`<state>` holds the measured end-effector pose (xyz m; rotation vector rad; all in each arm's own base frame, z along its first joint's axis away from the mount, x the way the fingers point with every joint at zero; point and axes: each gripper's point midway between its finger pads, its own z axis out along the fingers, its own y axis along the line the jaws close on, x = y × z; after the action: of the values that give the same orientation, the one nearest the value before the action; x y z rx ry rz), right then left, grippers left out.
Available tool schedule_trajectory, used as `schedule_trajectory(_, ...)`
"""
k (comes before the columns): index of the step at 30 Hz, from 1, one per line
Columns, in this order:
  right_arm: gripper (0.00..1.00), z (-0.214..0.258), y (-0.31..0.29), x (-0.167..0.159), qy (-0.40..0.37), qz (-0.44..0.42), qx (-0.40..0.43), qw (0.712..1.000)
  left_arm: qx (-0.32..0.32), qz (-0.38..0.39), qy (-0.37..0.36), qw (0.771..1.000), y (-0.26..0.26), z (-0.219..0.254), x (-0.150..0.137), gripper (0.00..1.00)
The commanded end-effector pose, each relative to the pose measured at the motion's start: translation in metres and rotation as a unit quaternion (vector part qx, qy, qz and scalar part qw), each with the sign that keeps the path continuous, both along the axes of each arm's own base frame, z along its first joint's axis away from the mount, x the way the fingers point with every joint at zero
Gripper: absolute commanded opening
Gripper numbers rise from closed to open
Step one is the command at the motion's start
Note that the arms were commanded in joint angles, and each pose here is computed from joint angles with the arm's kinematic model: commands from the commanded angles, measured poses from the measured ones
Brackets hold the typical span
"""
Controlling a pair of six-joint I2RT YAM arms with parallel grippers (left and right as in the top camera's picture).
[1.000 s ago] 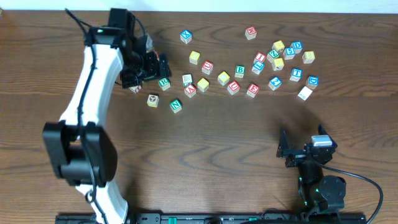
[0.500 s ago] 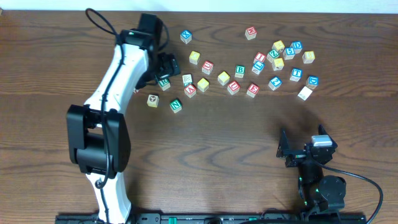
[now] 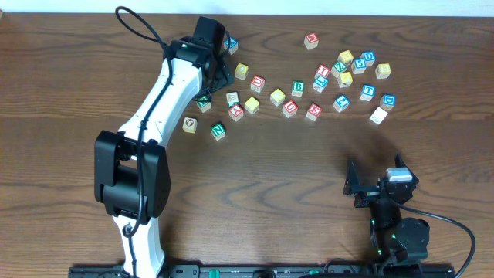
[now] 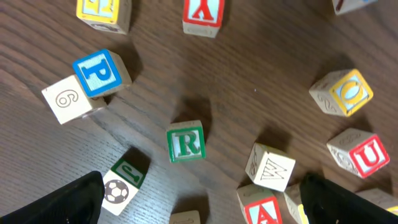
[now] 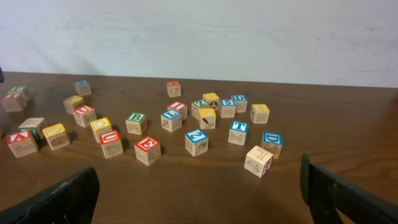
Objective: Spell out ROBOT
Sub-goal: 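Move the left gripper over the green-lettered R block, then lower the left gripper and close it on the green R block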
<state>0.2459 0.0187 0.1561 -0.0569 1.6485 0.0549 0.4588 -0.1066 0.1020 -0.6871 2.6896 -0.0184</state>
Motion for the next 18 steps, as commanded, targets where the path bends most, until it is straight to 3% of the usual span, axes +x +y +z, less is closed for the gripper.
schedule_trajectory(1, 0.99, -0.001, -0.001, 0.0, 0.001, 0.0, -0.005, 1.0, 0.01, 0.029, 0.004, 1.0, 0.008, -0.012, 0.004, 0.98)
schedule_trajectory(18, 0.99, -0.001, -0.001, 0.0, 0.001, 0.0, -0.005, 1.0, 0.022, 0.032, 0.046, 0.998, 0.006, -0.082, 0.01, 0.98)
